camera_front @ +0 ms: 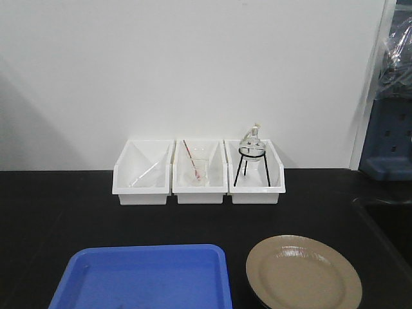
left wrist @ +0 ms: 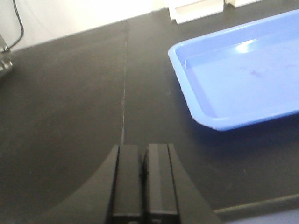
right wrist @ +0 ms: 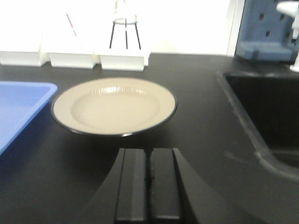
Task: Place disk in tray to left cabinet
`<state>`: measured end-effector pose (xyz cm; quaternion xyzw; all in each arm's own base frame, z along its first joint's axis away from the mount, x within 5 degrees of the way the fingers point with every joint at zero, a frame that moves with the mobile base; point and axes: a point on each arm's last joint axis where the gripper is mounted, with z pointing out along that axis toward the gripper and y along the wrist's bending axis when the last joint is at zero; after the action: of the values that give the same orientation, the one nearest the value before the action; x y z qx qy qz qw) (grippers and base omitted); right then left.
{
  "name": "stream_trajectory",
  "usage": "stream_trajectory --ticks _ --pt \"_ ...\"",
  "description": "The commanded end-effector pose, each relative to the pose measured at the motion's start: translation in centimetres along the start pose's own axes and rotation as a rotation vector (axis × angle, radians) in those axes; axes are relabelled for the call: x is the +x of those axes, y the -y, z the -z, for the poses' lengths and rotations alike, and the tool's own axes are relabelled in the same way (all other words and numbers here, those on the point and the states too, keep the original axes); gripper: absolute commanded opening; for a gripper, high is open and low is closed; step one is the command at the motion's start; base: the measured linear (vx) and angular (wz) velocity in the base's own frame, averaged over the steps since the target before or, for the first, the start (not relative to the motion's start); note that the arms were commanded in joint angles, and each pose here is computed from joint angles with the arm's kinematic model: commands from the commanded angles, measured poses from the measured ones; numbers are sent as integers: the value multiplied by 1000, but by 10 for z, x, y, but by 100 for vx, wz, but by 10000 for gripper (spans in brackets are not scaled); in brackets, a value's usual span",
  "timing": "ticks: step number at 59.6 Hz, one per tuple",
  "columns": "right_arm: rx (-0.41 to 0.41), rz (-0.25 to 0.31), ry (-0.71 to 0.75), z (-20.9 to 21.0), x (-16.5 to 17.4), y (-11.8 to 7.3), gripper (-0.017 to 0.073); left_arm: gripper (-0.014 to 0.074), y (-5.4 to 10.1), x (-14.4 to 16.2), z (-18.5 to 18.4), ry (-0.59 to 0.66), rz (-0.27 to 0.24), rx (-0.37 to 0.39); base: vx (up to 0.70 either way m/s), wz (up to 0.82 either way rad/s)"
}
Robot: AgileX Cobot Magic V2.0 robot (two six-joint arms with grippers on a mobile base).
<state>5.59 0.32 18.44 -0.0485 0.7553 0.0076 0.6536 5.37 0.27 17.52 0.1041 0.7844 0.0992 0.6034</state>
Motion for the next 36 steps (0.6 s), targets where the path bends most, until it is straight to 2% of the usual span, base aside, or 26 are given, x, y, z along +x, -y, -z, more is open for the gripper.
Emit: stream_trajectory --ticks 1,13,28,36 --pt "-7 35 95 0 -3 -1 -8 -6 -2 -10 1 157 -10 -30 0 0" --pt "-11 34 132 0 -6 -1 -8 -6 -6 -33 7 412 5 -79 0 0" --pt "-18 23 191 1 -12 -2 -8 -6 -9 -46 15 570 12 -108 0 0" --pt "-26 15 254 2 -18 -3 -8 -6 -10 -54 21 692 56 -116 0 0"
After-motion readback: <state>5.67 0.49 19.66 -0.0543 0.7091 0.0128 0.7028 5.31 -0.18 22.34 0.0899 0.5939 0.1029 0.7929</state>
